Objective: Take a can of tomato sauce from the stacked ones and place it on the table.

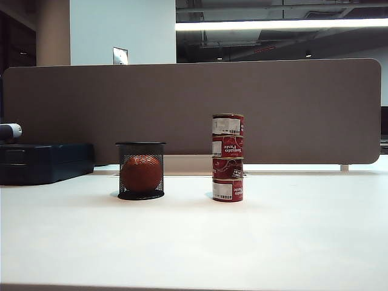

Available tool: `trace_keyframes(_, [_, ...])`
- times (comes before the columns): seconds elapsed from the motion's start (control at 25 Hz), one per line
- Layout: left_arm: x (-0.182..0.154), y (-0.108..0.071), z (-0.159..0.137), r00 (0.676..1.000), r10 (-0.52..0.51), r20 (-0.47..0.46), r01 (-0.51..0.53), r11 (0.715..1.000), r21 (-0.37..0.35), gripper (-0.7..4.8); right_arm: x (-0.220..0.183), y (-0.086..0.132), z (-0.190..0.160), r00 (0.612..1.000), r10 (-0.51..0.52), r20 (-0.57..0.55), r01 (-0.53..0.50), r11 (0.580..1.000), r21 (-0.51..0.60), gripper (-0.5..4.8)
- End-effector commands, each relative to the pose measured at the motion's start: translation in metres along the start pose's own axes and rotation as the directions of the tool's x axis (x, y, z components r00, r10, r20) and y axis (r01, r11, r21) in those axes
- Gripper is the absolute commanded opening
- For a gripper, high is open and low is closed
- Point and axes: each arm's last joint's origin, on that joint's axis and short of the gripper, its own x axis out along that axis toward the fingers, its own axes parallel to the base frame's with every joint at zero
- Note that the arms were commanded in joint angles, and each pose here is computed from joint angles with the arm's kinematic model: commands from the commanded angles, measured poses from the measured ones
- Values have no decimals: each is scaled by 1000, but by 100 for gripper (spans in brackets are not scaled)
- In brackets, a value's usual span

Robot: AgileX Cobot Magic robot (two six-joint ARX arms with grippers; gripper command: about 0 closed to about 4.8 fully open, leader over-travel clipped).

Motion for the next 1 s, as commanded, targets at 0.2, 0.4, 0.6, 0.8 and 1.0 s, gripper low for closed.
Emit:
trace_keyframes(0.2, [0,0,3,1000,2,15,-2,1000,5,-5,6,-1,-4,999,-5,-33,5,1000,0,174])
trace_keyframes(0.4, [0,0,3,1000,2,16,-2,1000,6,-5,14,-1,-8,998,-8,-61,8,1000,2,174])
trace_keyframes(0.6, [0,0,3,1000,2,16,-2,1000,6,-5,19,-1,-9,998,10,-65,-9,1000,14,189])
trace_keyframes(0.8, [0,0,3,1000,2,16,-2,1000,6,-5,20,-1,-9,998,18,-65,-18,1000,14,236])
trace_keyframes(1.0, [0,0,3,1000,2,16,-2,1000,6,-5,20,-1,-9,998,22,-62,-21,1000,15,398])
